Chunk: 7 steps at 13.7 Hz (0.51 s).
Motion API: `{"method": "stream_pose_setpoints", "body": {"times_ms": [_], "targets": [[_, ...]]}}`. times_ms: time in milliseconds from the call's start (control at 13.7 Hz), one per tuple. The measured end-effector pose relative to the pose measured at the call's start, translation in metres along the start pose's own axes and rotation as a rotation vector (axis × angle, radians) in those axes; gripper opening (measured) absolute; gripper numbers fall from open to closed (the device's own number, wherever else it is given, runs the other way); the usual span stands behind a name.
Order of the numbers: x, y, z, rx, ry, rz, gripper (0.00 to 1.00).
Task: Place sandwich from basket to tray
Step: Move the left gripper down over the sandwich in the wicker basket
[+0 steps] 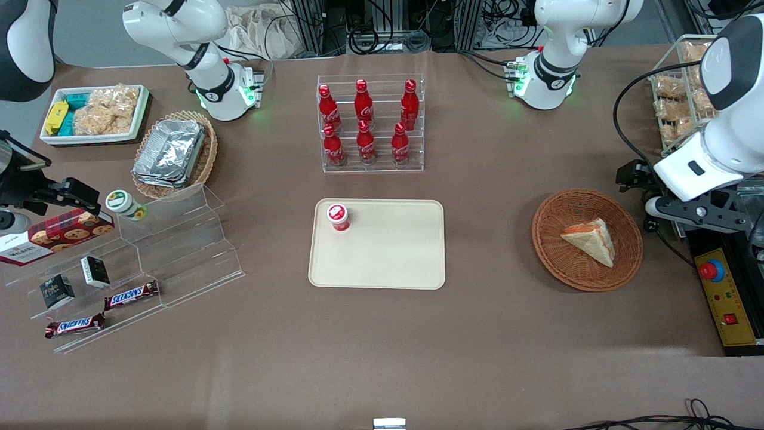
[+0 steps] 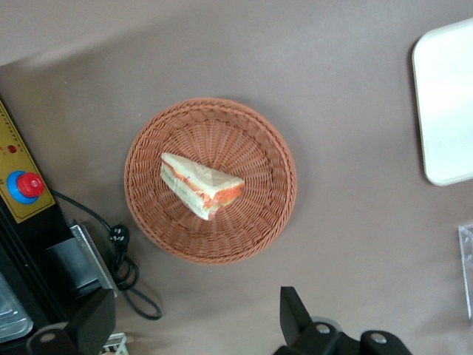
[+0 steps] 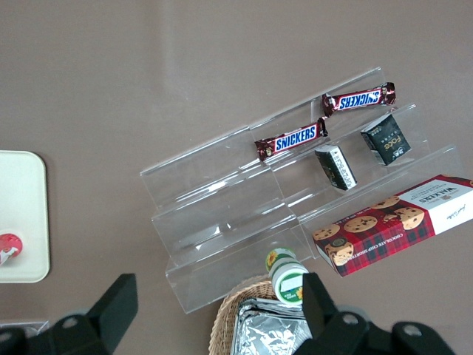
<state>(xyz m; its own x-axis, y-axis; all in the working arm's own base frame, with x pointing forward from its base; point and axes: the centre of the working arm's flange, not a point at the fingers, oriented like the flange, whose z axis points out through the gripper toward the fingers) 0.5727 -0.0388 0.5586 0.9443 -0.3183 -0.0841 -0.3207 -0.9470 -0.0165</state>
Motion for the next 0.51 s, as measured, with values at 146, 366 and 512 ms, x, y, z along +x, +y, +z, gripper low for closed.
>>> {"method": "stream_pose_setpoints", "body": {"times_ms": [146, 366, 512], "targets": [[-0.002, -0.005, 0.000, -0.003, -0.009, 0.008, 1.00], [0.004, -0.014, 0.012, -0.009, -0.031, -0.052, 1.00], [0.009, -0.018, 0.028, -0.007, -0.047, -0.278, 1.00]]}}
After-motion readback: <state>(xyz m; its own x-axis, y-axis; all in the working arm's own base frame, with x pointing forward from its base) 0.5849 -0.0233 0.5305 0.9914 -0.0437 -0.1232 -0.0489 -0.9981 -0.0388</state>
